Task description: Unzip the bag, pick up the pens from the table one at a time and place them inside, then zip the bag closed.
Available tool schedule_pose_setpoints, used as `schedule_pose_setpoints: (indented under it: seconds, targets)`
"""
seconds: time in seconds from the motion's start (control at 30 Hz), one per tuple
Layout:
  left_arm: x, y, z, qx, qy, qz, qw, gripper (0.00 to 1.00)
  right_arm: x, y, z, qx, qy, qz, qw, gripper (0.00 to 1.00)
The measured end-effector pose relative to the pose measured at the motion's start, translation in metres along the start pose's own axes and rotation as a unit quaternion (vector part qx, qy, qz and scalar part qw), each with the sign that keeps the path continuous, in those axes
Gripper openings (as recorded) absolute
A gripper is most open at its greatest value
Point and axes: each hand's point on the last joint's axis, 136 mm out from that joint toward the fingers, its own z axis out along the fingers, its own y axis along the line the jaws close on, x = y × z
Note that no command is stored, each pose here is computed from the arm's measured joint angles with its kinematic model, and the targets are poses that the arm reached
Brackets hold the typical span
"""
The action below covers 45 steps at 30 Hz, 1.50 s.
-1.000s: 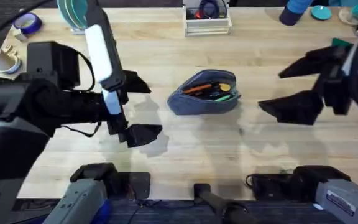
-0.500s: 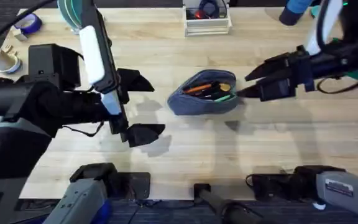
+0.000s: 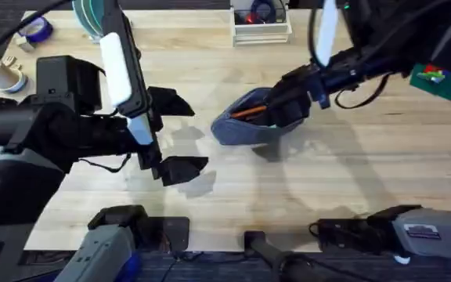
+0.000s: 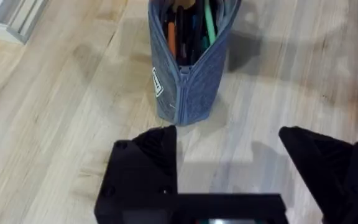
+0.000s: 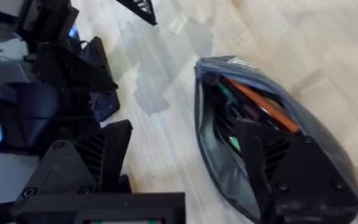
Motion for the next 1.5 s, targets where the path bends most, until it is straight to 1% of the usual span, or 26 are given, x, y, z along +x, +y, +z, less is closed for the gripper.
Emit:
schedule_pose_setpoints:
  seconds: [0.17, 0.37, 0.53, 0.57, 0.73, 1.0, 1.23, 1.5]
  targets:
    - [0.0, -0.001, 0.0, 0.001, 0.0, -0.002, 1.0, 0.995, 0.004, 0.002, 0.017, -0.014, 0.021, 0.013, 1.0, 0.997]
    - [0.0, -0.001, 0.0, 0.001, 0.0, -0.002, 1.0, 0.995, 0.006, -0.005, 0.035, -0.022, 0.034, 0.031, 0.999, 0.997]
    - [0.0, -0.001, 0.0, 0.001, 0.0, -0.002, 1.0, 0.995, 0.001, -0.01, 0.045, -0.022, 0.03, 0.033, 0.999, 0.996]
    - [0.001, -0.001, 0.0, 0.003, 0.002, -0.003, 1.0, 0.995, -0.004, -0.013, 0.057, -0.024, 0.025, 0.028, 0.999, 0.997]
    - [0.002, -0.003, 0.0, 0.006, 0.004, -0.008, 1.0, 0.996, -0.005, -0.012, 0.067, -0.029, 0.03, 0.034, 0.999, 0.997]
    - [0.002, -0.004, 0.0, 0.006, 0.004, -0.009, 1.0, 0.996, 0.002, -0.015, 0.081, -0.029, 0.047, 0.05, 0.997, 0.997]
    - [0.002, -0.004, 0.0, 0.006, 0.004, -0.009, 1.0, 0.995, -0.006, -0.013, 0.092, -0.015, 0.041, 0.017, 0.999, 0.997]
    - [0.002, -0.004, 0.0, 0.006, 0.004, -0.009, 1.0, 0.996, -0.006, -0.006, 0.099, -0.014, 0.048, 0.008, 0.999, 0.997]
